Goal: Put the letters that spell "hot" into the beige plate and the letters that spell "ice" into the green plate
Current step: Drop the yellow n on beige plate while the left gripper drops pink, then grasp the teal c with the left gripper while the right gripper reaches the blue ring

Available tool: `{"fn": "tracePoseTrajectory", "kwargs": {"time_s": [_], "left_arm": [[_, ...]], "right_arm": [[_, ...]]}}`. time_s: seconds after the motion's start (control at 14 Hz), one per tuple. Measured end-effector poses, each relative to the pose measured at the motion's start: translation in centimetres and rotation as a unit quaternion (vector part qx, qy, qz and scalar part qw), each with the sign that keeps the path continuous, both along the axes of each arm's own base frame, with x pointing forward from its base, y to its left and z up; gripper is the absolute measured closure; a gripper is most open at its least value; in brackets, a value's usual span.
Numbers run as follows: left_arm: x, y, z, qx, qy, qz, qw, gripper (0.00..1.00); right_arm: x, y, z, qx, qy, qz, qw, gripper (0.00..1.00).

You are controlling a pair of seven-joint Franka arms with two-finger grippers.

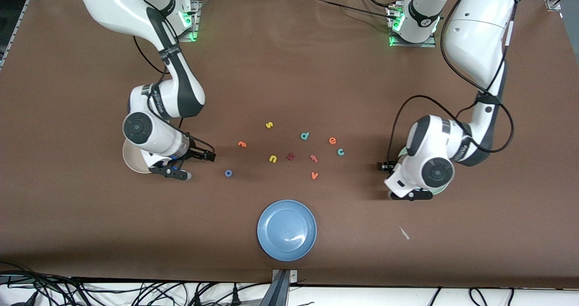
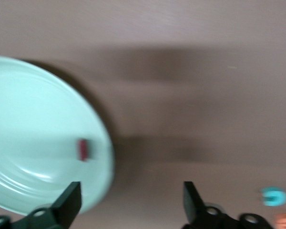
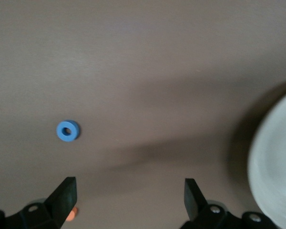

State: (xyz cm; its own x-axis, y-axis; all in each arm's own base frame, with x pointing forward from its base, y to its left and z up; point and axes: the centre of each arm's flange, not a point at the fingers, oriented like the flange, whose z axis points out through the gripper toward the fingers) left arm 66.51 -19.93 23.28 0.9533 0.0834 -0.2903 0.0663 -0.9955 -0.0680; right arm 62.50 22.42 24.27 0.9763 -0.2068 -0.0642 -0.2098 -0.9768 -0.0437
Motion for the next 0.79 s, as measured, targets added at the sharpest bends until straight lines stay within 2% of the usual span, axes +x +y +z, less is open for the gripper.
{"fn": "tracePoseTrajectory", "kwargs": {"time_s": [0.21, 0.36, 0.57, 0.64, 0.72, 0.79], "left_arm": [[-2.2, -7.1, 0.0, 0.008, -0.011, 0.038, 0.999, 0.0], [-3.2, -10.6, -0.4, -0.006, -0.027, 0.066, 0.997, 0.0], [-4.8, -13.4, -2.3, -0.005, -0.023, 0.077, 0.997, 0.01], [-5.0, -13.7, -2.8, -0.003, -0.022, 0.081, 0.997, 0.05], [-5.2, -13.8, -3.3, -0.001, -0.02, 0.081, 0.996, 0.17], [-5.3, -13.5, -4.0, 0.001, -0.017, 0.083, 0.996, 0.23]], "right_arm": [[0.1, 2.4, -2.2, -0.009, -0.018, 0.026, 0.999, 0.0], [0.8, 3.1, -3.0, -0.013, -0.023, 0.044, 0.999, 0.0], [1.9, 3.8, -3.9, -0.014, -0.03, 0.062, 0.998, 0.0], [2.0, 4.1, -4.2, -0.014, -0.03, 0.066, 0.997, 0.0], [2.1, 4.3, -4.5, -0.014, -0.031, 0.068, 0.997, 0.0], [2.1, 4.6, -4.7, -0.015, -0.033, 0.071, 0.997, 0.0]]}}
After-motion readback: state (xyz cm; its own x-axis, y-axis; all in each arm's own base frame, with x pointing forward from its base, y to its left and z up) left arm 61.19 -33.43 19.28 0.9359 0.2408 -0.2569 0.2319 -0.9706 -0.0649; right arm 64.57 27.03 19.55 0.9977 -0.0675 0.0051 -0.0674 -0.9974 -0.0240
